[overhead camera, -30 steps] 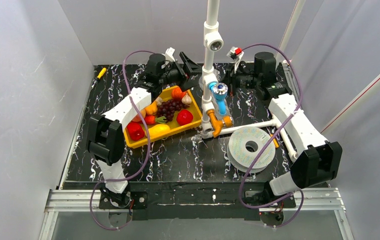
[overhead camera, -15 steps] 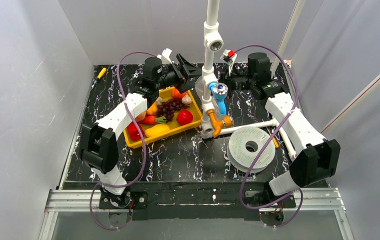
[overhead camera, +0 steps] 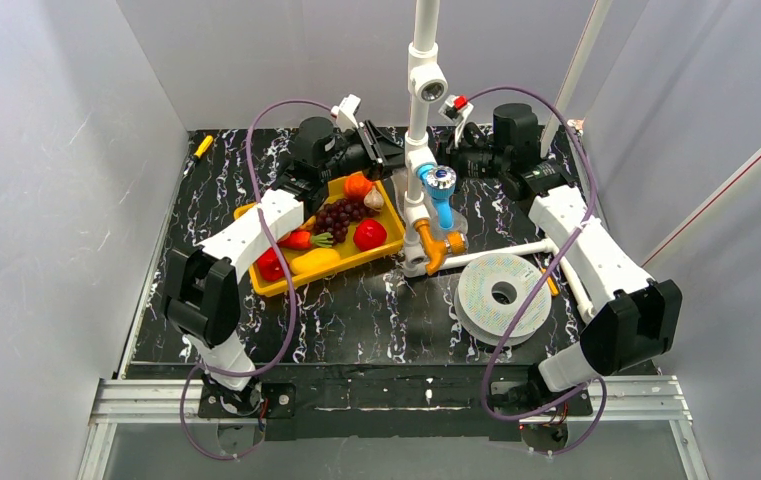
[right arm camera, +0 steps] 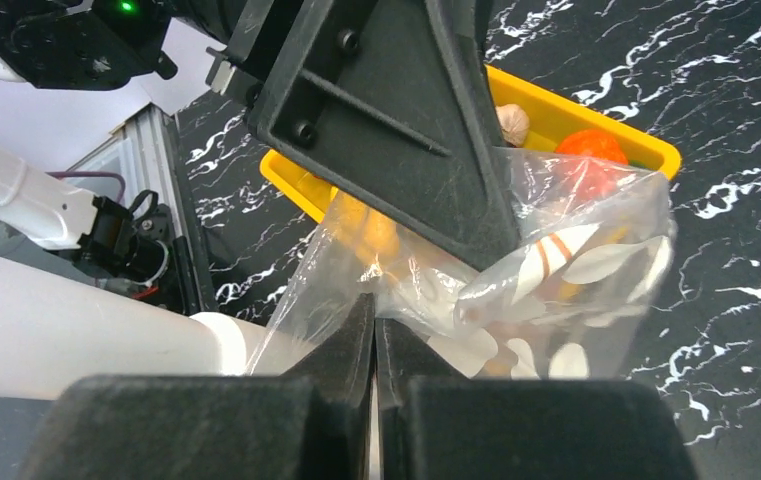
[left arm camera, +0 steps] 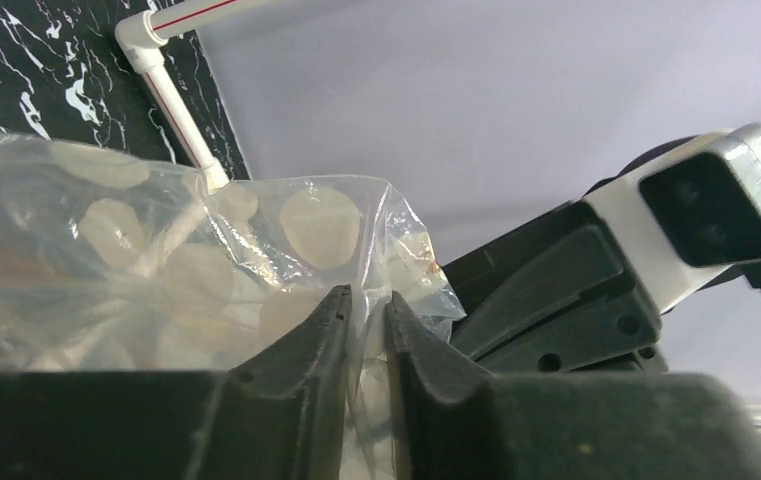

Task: Place the food in the zip-top bag and seal the zipper
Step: Open the zipper of the food storage bag at the center of the board.

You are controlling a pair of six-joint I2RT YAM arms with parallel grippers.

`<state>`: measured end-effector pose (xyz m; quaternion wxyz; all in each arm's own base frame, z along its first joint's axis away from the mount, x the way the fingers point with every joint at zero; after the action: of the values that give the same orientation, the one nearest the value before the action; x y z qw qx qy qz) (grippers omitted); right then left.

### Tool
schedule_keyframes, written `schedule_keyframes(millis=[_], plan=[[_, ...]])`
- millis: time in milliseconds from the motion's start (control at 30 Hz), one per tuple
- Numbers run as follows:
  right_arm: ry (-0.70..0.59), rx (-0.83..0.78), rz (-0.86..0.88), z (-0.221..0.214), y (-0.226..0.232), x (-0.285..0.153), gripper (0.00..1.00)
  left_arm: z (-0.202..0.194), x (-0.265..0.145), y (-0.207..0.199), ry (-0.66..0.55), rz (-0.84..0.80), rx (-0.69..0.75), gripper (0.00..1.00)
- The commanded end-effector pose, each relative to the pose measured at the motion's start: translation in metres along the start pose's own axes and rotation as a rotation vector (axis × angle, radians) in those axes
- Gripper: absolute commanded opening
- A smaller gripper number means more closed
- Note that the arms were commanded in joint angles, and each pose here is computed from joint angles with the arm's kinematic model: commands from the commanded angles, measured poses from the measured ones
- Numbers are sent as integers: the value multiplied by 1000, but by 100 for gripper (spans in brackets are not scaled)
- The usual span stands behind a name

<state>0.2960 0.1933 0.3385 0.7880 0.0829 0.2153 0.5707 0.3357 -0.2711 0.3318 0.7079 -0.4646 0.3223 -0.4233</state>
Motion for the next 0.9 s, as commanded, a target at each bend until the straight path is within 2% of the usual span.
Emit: schedule_keyframes(millis=[0,67,100,167,233,333,433,533,633,767,867], plan=[[-103,-9,-51,18,17,-9,9,0,-9,-23,11,-30,122,4],[-106,54,-114,12,16,-12,23,0,-18,-27,-15,27,187,0],[-102,88,-144,7,16,-13,26,1,-22,-29,-35,54,221,0],[-113,183,-288,-1,12,-20,48,2,-36,-36,-91,107,304,0],[-123,289,-426,-11,10,-30,65,3,-49,-41,-137,176,381,0],[-112,347,-546,-23,13,-44,82,3,-64,-43,-174,257,465,0],[-103,433,-783,-37,11,-64,95,3,-80,-44,-235,317,538,0],[-38,514,-1020,-57,9,-84,98,2,-100,-45,-312,377,624,0],[85,583,-1132,-88,15,-98,98,-3,-124,-49,-364,435,697,0],[152,644,-1083,-133,31,-106,98,-17,-151,-48,-369,471,783,0],[169,650,-907,-154,51,-107,97,-35,-168,-48,-355,410,854,0]])
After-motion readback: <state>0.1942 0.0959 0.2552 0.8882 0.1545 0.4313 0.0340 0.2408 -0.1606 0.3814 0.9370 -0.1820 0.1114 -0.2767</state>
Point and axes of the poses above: each gripper's point midway between its finger pads, its own x axis out along the fingers, its own y axis along the line the jaws close on, z = x × y, the point moved 9 cm from there along -x, back along the fingers, and after that the axes turned 3 degrees about x, right-handed, at the moved point
